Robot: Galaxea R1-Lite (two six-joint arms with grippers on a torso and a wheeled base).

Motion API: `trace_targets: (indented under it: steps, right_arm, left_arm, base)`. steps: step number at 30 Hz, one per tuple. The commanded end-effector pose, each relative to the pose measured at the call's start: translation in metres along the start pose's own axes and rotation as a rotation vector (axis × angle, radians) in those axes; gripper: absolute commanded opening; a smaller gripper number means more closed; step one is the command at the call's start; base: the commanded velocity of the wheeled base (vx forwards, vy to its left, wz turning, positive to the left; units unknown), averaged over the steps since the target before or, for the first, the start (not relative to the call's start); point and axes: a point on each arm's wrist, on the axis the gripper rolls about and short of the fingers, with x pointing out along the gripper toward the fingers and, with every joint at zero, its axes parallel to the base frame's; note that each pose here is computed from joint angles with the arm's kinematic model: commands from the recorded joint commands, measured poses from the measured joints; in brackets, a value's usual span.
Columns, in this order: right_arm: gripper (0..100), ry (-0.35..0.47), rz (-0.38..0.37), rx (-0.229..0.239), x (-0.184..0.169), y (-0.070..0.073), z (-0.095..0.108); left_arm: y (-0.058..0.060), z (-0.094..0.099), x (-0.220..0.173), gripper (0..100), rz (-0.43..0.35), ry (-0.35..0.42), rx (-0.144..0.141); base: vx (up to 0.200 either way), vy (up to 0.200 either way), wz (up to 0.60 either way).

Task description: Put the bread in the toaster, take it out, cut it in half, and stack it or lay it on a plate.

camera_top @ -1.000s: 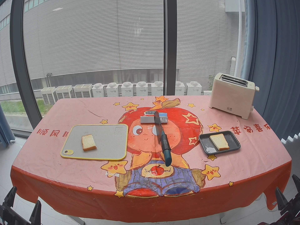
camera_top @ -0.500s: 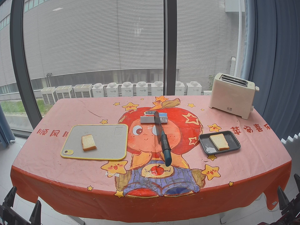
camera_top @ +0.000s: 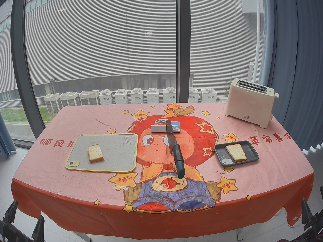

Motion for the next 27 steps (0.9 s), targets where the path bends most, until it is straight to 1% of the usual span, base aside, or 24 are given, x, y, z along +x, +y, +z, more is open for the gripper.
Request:
trace_targets:
  steps: [1, 4, 6, 8, 10, 14, 16, 27]
  right_arm:
    - [100, -0.001, 0.012, 0.001, -0.0001, -0.0001, -0.0048]
    - [100, -0.010, 0.018, 0.011, -0.0007, -0.0003, -0.0053]
    - [100, -0.039, 0.027, 0.022, -0.0029, -0.0007, -0.0060]
    - [100, -0.050, 0.026, 0.025, -0.0037, -0.0008, -0.0063]
    - [100, -0.050, 0.027, 0.023, -0.0037, -0.0008, -0.0063]
    - [100, -0.050, 0.037, 0.003, -0.0037, -0.0006, -0.0063]
    - [100, -0.050, 0.028, 0.007, -0.0038, -0.0008, -0.0065]
    - [100, -0.052, 0.030, 0.008, -0.0038, -0.0007, -0.0063]
  left_arm:
    - [-0.0001, -0.0048, 0.0000, 100, -0.001, 0.000, 0.000]
    - [-0.0001, -0.0048, 0.0000, 100, -0.001, 0.000, 0.000]
    - [-0.0001, -0.0048, 0.0000, 100, -0.001, 0.000, 0.000]
    - [-0.0001, -0.0048, 0.0000, 100, -0.001, 0.000, 0.000]
    - [-0.0001, -0.0048, 0.0000, 100, -0.001, 0.000, 0.000]
    - [-0.0001, -0.0048, 0.0000, 100, -0.001, 0.000, 0.000]
    - [-0.0001, -0.0048, 0.0000, 100, 0.001, 0.000, 0.000]
    - [-0.0001, -0.0048, 0.0000, 100, 0.001, 0.000, 0.003]
  base:
    - [0.000, 0.000, 0.00]
    - [0.000, 0.000, 0.00]
    - [0.000, 0.000, 0.00]
    - [0.000, 0.000, 0.00]
    - [0.000, 0.000, 0.00]
    - [0.000, 0.000, 0.00]
    - [0.000, 0.000, 0.00]
    - [0.000, 0.000, 0.00]
